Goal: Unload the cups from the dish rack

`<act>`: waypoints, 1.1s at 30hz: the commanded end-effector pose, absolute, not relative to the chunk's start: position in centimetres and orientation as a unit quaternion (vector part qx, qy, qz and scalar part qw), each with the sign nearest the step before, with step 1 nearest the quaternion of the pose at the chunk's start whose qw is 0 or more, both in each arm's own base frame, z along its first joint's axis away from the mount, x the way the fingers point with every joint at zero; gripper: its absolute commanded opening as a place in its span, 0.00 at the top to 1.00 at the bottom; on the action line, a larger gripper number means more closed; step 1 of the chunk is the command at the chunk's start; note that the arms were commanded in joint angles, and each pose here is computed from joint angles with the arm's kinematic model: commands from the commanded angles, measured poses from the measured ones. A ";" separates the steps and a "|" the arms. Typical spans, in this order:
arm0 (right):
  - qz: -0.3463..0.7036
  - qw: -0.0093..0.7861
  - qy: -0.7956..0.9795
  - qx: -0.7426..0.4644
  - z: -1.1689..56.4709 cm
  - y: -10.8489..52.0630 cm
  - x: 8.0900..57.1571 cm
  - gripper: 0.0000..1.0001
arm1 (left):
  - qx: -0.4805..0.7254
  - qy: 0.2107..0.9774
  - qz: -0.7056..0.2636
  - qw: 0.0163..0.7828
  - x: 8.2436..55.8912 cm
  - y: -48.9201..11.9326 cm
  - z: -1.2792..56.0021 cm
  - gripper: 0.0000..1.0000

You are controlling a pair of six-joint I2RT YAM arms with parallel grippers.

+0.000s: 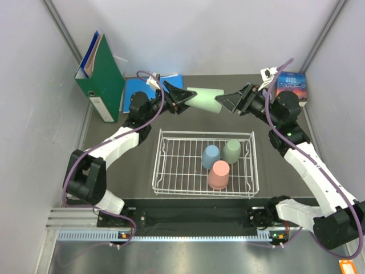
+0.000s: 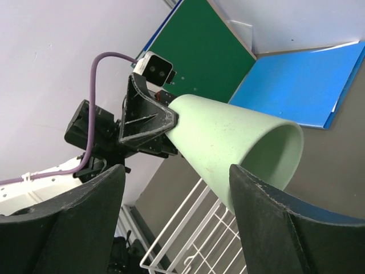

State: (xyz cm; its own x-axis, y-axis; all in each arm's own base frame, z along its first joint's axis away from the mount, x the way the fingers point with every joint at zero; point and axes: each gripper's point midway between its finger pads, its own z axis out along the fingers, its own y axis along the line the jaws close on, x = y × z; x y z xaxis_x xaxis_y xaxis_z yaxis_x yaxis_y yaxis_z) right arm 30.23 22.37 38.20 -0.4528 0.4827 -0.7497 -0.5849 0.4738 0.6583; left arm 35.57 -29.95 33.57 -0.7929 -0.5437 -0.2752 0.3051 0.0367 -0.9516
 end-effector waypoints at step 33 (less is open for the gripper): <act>0.507 0.513 0.691 -0.047 37.2 23.5 32.1 1.00 | -0.027 0.638 -0.701 0.319 33.3 -31.1 36.7 0.67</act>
